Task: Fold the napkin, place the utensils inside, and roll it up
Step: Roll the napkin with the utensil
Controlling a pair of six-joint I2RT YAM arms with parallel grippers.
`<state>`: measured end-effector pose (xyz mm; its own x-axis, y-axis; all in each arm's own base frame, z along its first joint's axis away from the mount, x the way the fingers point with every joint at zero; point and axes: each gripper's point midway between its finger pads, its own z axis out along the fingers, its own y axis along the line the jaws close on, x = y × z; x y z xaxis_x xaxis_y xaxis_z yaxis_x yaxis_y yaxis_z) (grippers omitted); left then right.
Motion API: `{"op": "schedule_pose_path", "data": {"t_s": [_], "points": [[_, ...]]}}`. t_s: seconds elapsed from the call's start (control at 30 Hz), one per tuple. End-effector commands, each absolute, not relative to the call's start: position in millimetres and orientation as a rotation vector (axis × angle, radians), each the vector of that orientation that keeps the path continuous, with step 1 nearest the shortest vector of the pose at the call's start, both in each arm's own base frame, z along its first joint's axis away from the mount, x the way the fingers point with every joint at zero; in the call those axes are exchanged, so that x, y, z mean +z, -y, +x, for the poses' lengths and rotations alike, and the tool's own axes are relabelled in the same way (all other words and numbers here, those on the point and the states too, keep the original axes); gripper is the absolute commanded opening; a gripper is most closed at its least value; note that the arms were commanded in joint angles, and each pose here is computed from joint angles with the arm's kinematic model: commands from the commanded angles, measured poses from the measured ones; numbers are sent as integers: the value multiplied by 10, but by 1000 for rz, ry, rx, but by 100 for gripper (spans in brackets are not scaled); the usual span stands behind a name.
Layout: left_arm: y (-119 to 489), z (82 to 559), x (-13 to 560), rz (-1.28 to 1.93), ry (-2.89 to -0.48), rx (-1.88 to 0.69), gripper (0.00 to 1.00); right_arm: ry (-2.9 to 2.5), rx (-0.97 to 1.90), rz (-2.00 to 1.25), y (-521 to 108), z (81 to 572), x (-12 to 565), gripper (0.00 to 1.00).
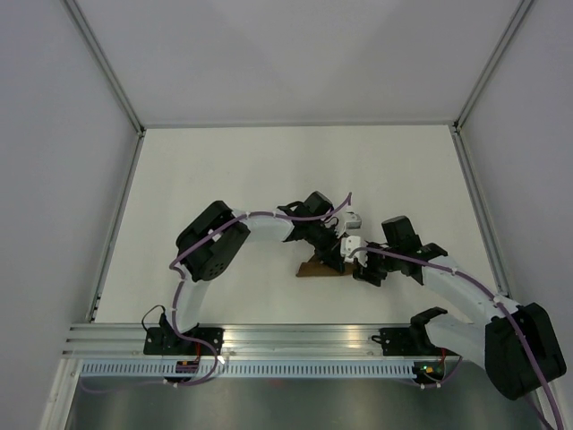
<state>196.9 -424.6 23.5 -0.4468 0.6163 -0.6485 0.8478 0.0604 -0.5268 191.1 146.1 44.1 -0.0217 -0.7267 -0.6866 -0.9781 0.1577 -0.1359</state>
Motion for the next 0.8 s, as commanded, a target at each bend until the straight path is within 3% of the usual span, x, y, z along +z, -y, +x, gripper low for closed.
{"op": "schedule_pose_path", "data": {"t_s": [0.0, 0.53, 0.63, 0.77], "points": [[3923, 1600, -184, 1477, -2414, -1340, 3, -1738, 361, -1595, -1532, 2232, 485, 63], [3980, 1685, -179, 1453, -2429, -1361, 5, -1764, 409, -1716, -1717, 2033, 226, 58], [3985, 1698, -185, 1451, -2431, -1353, 5, -1775, 418, -1732, -1751, 2008, 179, 51], [4010, 1738, -113, 1445, -2387, -1346, 10, -1792, 421, -1743, -1752, 1999, 129, 33]]}}
